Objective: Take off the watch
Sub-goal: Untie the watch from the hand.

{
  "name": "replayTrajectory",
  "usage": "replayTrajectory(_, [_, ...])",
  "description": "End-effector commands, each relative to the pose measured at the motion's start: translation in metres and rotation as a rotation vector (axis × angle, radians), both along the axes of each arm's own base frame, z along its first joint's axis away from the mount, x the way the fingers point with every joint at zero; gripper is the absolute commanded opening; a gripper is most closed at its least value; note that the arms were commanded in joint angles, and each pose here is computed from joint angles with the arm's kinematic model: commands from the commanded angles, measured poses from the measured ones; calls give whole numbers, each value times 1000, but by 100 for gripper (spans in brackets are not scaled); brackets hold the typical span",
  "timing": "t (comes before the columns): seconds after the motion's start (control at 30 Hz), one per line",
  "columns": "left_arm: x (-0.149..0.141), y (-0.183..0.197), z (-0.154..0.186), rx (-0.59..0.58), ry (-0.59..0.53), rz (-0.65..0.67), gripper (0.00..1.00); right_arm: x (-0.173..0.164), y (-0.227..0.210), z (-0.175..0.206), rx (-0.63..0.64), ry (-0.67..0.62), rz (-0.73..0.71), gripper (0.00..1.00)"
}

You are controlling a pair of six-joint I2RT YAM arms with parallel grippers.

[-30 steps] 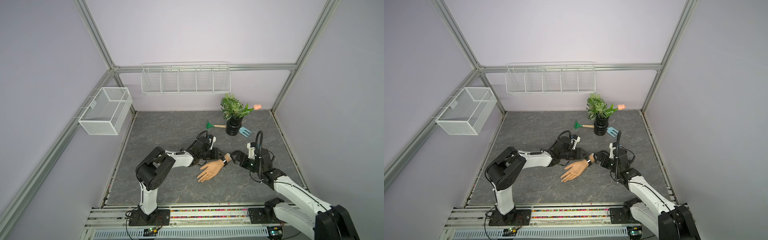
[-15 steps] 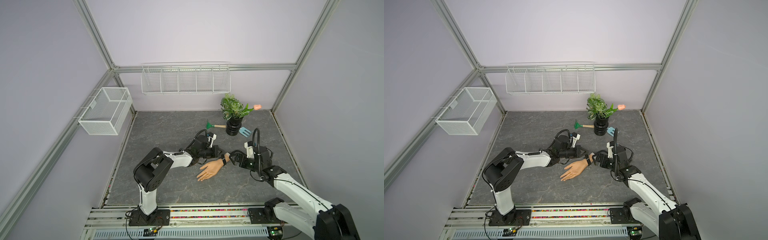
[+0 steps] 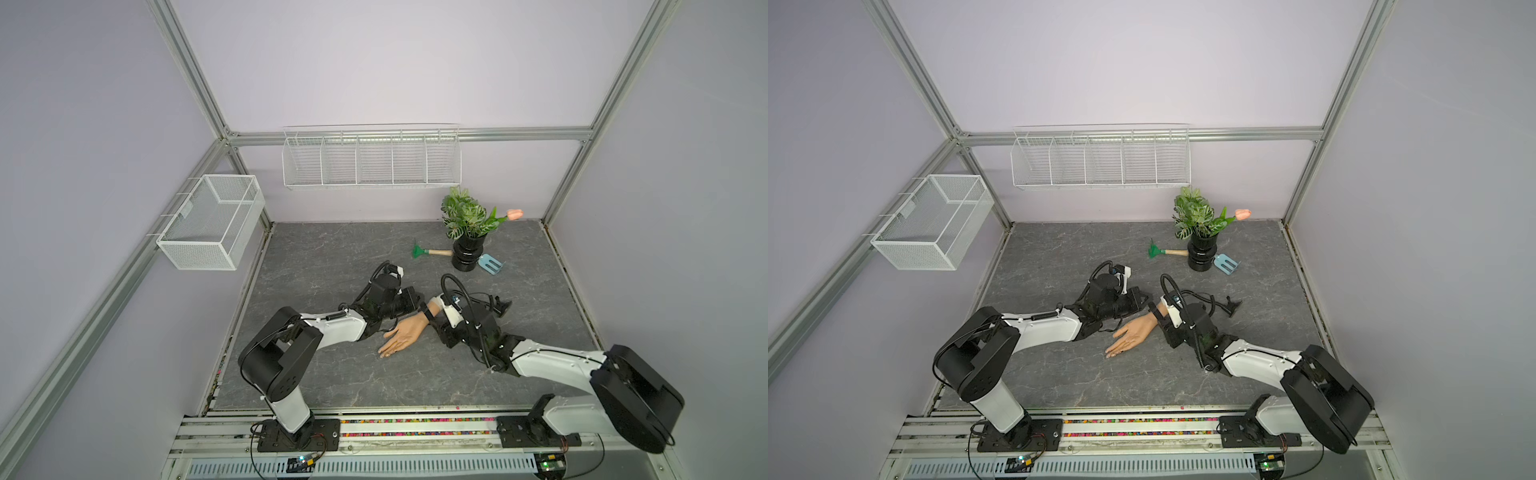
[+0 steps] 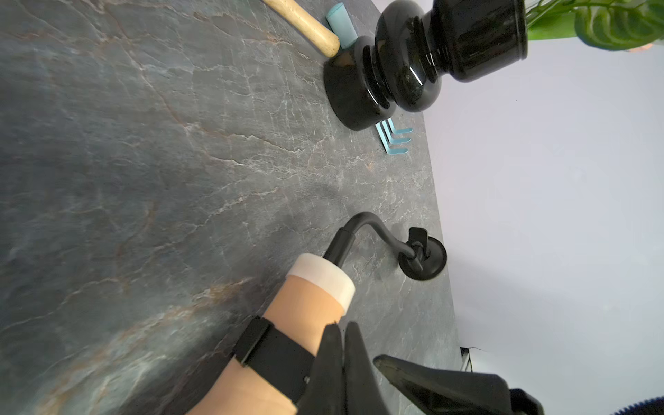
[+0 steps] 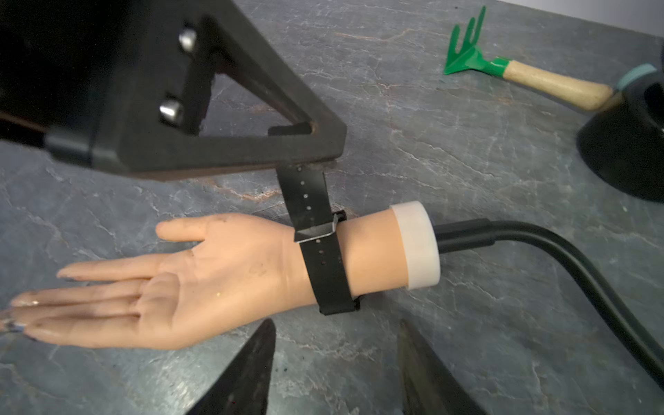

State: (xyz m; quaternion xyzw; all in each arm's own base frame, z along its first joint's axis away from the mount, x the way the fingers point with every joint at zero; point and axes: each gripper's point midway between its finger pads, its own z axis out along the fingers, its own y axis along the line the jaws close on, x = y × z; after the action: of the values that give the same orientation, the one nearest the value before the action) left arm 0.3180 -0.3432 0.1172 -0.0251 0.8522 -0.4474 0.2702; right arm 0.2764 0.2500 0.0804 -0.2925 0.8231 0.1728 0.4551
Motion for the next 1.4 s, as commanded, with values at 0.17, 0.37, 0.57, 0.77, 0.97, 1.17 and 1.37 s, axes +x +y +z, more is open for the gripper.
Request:
replayTrajectory(0.17, [3, 23, 7, 53, -31, 90, 0, 22, 20, 14, -1, -200, -1, 55])
replayTrajectory(0.37, [2, 24, -2, 59, -19, 91, 0, 25, 43, 12, -9, -277, -13, 75])
replayTrajectory(0.57, [0, 28, -6, 81, -27, 90, 0, 38, 27, -1, -93, -330, -162, 60])
replayTrajectory(0.77, [-4, 26, -16, 83, -19, 59, 0, 36, 25, -19, -137, -290, -164, 61])
replayTrajectory(0.97, [-4, 26, -22, 91, -13, 45, 0, 30, 49, -16, -118, -338, -82, 75])
replayTrajectory(1.17, [-7, 29, -39, 141, 12, 29, 0, 39, 44, -20, -166, -345, -137, 61])
replayTrajectory(1.37, [-10, 27, -42, 110, 12, 5, 0, 38, 40, -33, -188, -317, -146, 38])
